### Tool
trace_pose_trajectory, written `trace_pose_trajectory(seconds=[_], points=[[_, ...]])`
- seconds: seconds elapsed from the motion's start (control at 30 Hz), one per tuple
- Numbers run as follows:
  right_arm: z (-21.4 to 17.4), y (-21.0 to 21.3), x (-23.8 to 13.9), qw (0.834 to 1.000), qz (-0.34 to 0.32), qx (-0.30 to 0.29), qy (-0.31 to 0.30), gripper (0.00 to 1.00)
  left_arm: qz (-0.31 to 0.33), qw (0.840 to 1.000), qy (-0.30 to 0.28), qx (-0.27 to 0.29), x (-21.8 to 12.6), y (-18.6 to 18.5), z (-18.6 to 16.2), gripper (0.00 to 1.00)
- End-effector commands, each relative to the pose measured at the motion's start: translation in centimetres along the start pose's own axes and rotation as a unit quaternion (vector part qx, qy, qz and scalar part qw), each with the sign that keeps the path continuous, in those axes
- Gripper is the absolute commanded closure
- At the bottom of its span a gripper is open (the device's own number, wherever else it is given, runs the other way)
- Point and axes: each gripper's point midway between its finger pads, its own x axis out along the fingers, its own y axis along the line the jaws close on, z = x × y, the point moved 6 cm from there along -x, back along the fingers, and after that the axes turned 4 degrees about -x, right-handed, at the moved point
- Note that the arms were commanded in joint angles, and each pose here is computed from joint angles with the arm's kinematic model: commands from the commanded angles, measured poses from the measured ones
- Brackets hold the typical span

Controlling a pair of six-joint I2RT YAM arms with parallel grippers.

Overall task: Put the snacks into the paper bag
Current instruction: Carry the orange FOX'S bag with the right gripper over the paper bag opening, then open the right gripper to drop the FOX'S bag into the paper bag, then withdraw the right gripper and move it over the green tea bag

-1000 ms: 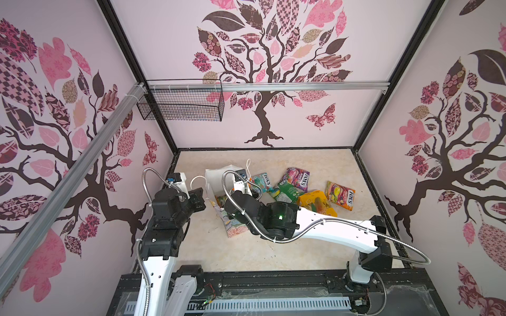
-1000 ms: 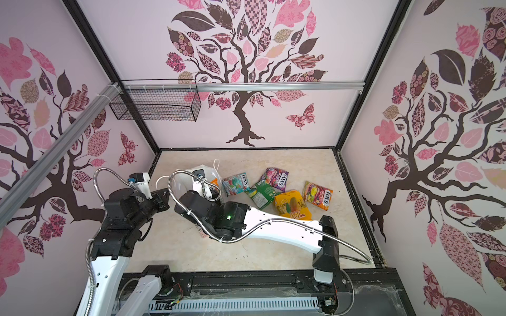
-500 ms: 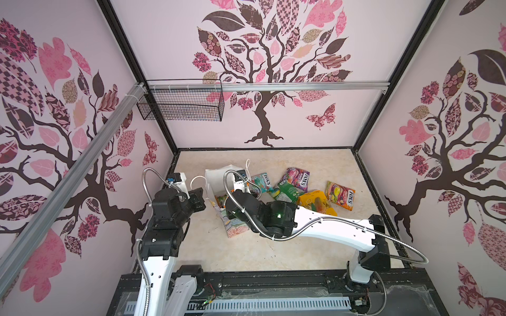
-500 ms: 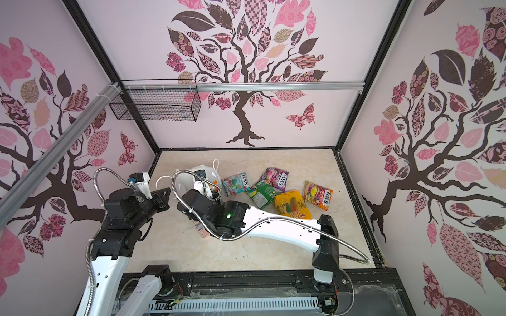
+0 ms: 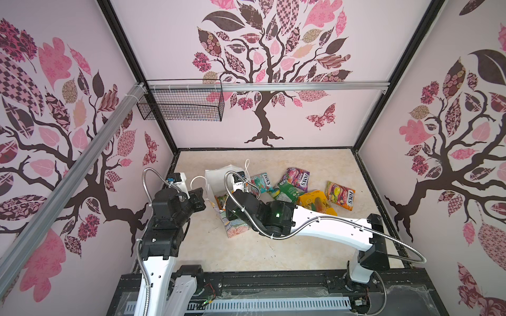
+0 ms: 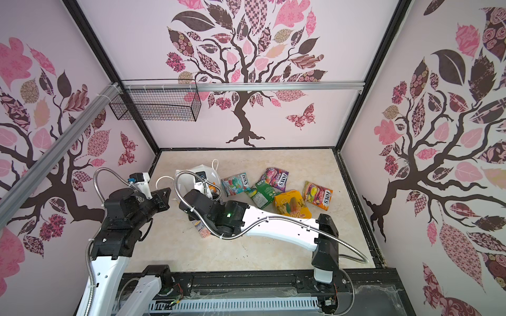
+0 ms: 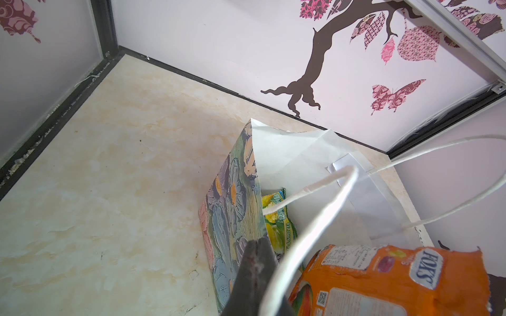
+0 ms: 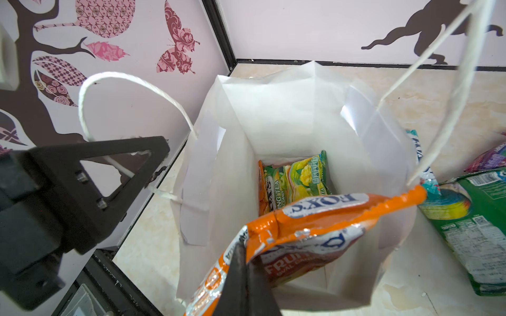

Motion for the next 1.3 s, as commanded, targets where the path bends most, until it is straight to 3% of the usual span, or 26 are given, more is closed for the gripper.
trace_pose_trajectory(seconds=[0.0, 0.1, 0.43, 0.83, 1.07, 1.27], points=[[0.8, 0.8, 0.1, 1.000, 0.020, 0.016, -0.011, 1.00, 0.000, 1.000, 0.001, 0.001, 0.4, 0.3, -0.4, 0.97], [0.8, 1.0, 0.1, 1.000, 0.023, 0.015, -0.009, 1.00, 0.000, 1.000, 0.000, 0.001, 0.3, 0.2, -0.3, 0.97], [1.8, 1.2, -0.5, 0.999, 0.028, 0.011, -0.018, 0.78, 0.001, 1.000, 0.000, 0.003, 0.3, 0.2, -0.2, 0.97], [4.4, 2.2, -3.8, 0.995, 0.092, -0.015, -0.027, 0.76, 0.011, 1.000, 0.000, 0.004, 0.1, 0.5, -0.3, 0.97], [3.6, -1.1, -7.1, 0.994, 0.097, -0.038, -0.029, 0.74, 0.014, 1.000, 0.006, 0.005, 0.4, 0.5, -0.2, 0.97], [3.2, -7.7, -10.6, 0.994, 0.091, 0.008, -0.057, 0.77, 0.025, 1.000, 0.012, 0.010, 0.2, 0.7, -0.4, 0.97]])
